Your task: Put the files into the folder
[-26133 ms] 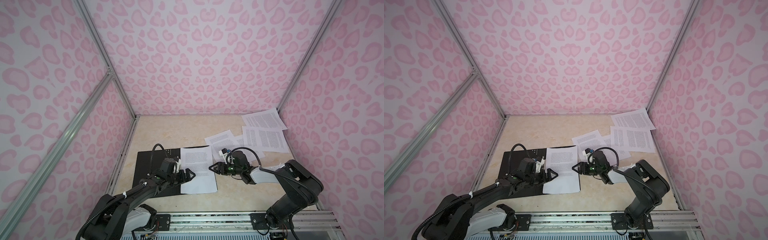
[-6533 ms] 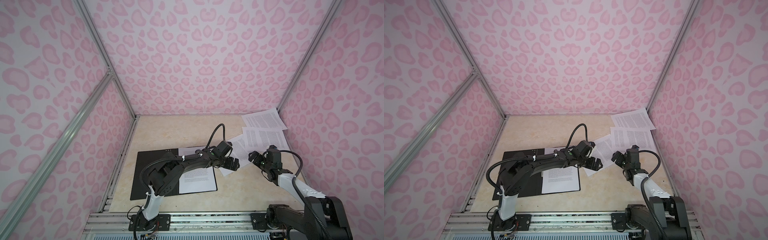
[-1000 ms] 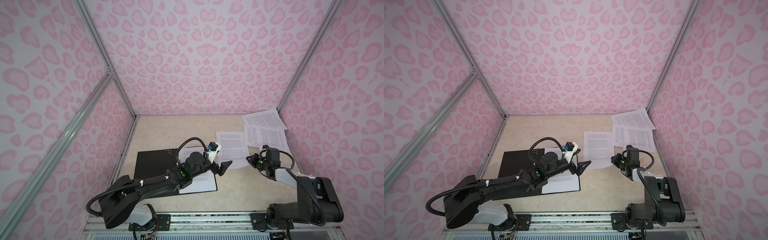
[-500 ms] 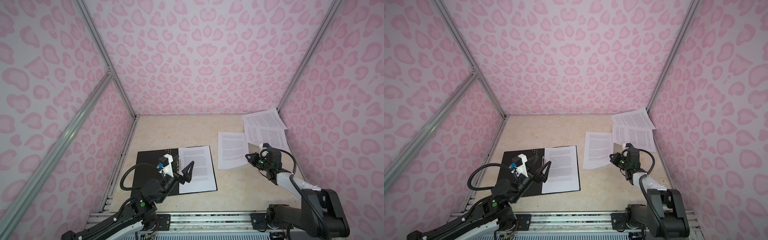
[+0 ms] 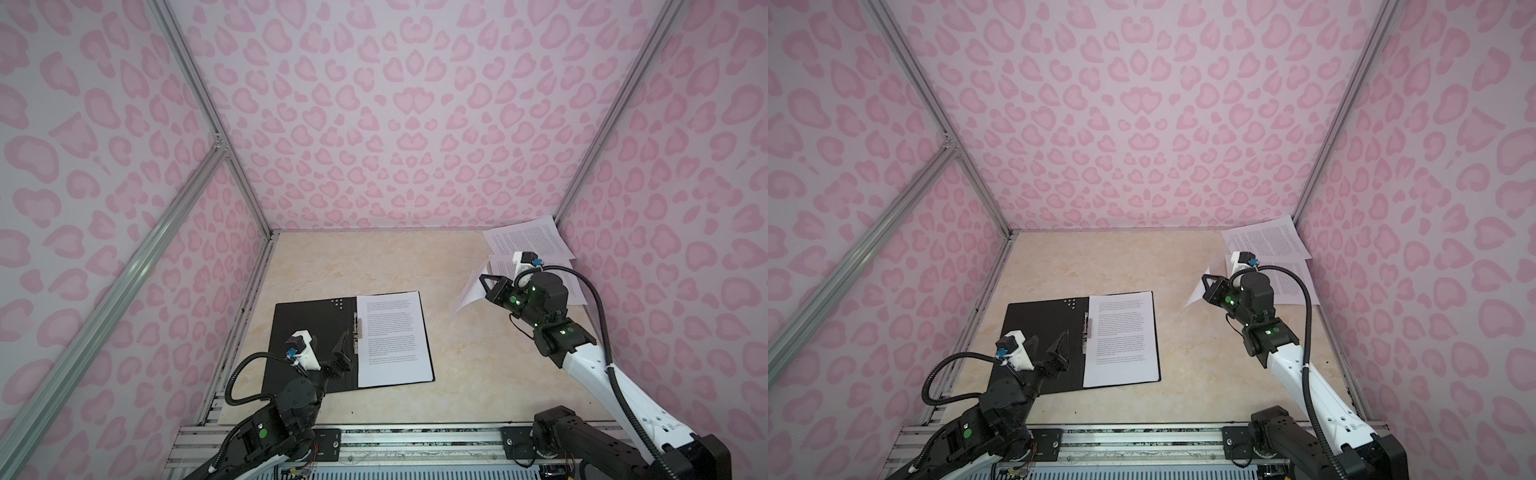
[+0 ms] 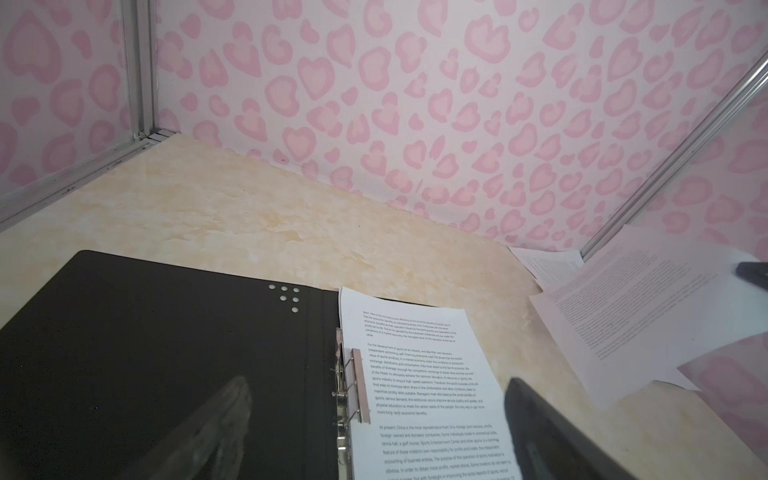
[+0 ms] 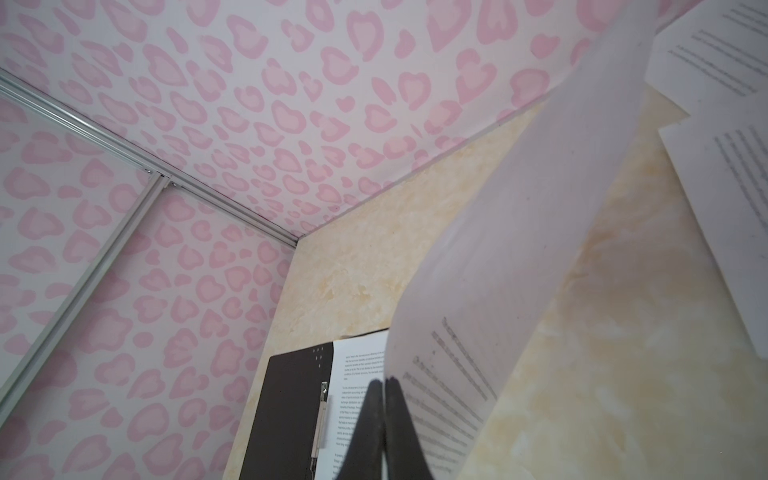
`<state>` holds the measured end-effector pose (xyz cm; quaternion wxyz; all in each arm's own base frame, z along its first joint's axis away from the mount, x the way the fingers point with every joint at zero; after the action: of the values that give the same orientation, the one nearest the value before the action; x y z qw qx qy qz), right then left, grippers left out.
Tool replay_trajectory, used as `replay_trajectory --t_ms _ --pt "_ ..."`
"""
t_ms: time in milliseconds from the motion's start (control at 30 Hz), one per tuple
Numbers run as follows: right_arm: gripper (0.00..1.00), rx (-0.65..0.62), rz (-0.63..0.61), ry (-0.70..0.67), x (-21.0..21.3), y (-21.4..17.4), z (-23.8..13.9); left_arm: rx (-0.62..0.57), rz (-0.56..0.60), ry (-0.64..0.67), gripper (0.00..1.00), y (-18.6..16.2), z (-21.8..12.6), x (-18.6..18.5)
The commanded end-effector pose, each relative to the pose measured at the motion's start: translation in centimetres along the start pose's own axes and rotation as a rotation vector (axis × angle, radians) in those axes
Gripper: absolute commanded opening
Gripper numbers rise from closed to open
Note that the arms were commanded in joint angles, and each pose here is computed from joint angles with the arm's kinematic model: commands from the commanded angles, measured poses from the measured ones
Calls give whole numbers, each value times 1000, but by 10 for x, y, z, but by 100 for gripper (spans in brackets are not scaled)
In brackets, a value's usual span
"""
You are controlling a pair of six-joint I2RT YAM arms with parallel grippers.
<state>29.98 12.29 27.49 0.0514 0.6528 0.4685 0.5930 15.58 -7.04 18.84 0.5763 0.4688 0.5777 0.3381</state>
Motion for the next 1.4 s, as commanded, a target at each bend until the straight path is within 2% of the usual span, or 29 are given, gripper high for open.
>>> replay_trajectory --t_ms 0,167,367,467,633,733,800,967,1133,1367 --pt "0 21 16 9 19 1 14 3 7 25 97 4 0 0" --pt "0 76 5 111 75 -6 46 18 42 56 97 6 -1 3" --pt "0 173 -6 247 143 -22 78 -1 30 56 97 9 -4 7" --pt "0 174 -22 261 152 -25 81 -15 20 62 97 10 -6 10" --pt "0 168 -17 190 114 -41 78 -26 7 44 97 10 -8 10" --pt "0 160 50 150 73 -58 74 -24 6 38 97 11 -9 9" --pt "0 174 89 109 44 -82 71 -20 7 29 97 10 -8 7" --pt "0 183 167 61 2 -135 67 -9 13 18 97 9 -7 4" --pt "0 156 122 12 -3 -163 59 -3 19 17 97 8 -6 4" --pt "0 146 114 -1 -3 -180 51 -1 19 13 97 7 -6 3"
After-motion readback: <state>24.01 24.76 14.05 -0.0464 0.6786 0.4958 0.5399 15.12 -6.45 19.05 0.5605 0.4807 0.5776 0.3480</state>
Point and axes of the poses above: each gripper's point midway between its finger pads, its own z axis out along the fingers, its own x axis along the line the jaws close on, y = z × x, the point moved 5 cm from there along -z, back along the fingers, and after that the axes turned 2 degrees about z, right-handed, at the moved point
